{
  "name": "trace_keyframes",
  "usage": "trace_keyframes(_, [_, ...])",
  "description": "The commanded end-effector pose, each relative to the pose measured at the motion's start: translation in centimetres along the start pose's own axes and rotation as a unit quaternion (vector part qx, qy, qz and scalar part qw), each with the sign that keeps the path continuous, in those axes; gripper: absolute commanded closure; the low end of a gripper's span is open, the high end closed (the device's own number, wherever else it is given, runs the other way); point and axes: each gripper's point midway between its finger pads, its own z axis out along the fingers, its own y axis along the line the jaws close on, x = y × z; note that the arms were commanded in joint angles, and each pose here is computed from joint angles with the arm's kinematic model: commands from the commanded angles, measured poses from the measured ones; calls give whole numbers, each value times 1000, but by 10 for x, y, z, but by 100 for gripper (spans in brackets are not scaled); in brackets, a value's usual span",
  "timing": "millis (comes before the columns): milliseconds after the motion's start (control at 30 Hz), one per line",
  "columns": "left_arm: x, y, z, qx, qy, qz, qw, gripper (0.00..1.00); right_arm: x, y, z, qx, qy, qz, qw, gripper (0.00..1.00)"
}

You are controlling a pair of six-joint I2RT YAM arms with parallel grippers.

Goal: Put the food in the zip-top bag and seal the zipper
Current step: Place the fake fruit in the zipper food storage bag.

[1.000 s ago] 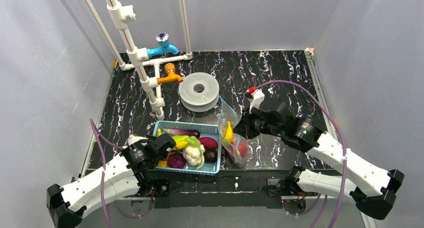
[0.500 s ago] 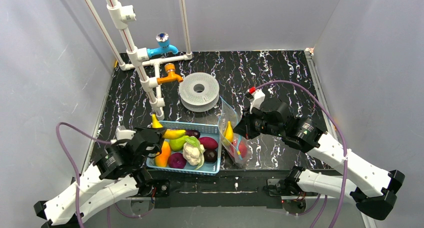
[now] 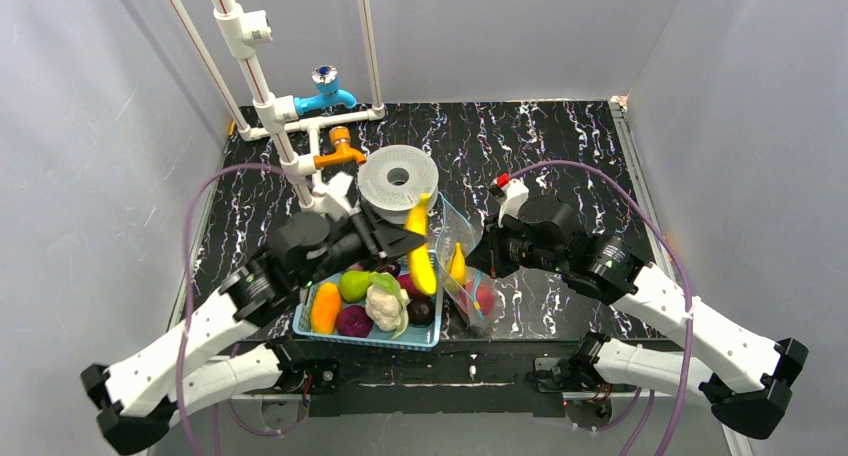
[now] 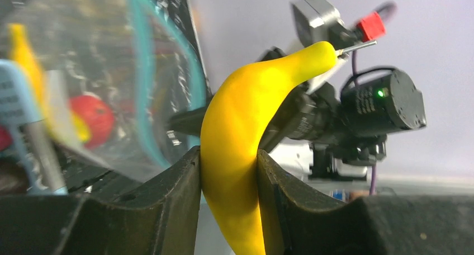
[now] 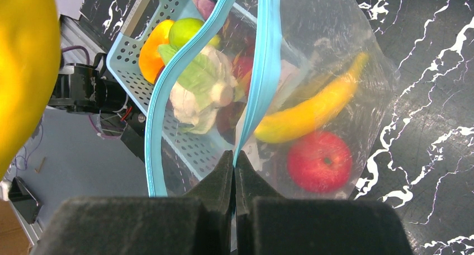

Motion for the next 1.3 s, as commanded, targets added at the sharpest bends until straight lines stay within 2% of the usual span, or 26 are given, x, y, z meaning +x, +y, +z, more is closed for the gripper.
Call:
trace_keyframes(0, [28, -41, 12, 93, 108, 67, 987, 71, -17, 10, -5, -18, -28, -3, 999, 99])
trace_keyframes(233, [26, -38, 48, 123, 91, 15, 988, 71, -25, 15, -7, -30, -47, 1, 998, 99])
trace_keyframes(367, [19, -21, 63, 107, 57, -39, 992, 71, -28, 20, -9, -42, -55, 3, 998, 99])
trace_keyframes(467, [11, 1, 63, 82, 15, -83, 993, 71, -29, 21, -10, -46, -57, 7, 997, 99])
trace_keyframes(667, [1, 16, 56, 99, -35, -151, 983, 67, -27, 19, -7, -44, -61, 13, 997, 99])
trace_keyframes(900, [6, 20, 65, 89, -21, -164, 982, 53, -31, 21, -6, -44, -63, 12, 997, 99])
trace_keyframes(1000, [5, 21, 66, 90, -24, -168, 981, 35, -32, 21, -7, -44, -65, 12, 997, 99])
trace_keyframes(1100, [3, 20, 64, 86, -28, -160, 983, 22, -33, 21, -9, -43, -66, 12, 997, 99])
trace_keyframes(1200, [3, 24, 60, 63, -30, -146, 987, 10, -33, 20, -9, -41, -65, 11, 997, 99])
trace_keyframes(1267, [2, 28, 57, 33, -31, -134, 990, 9, -32, 20, -9, -40, -65, 10, 997, 99])
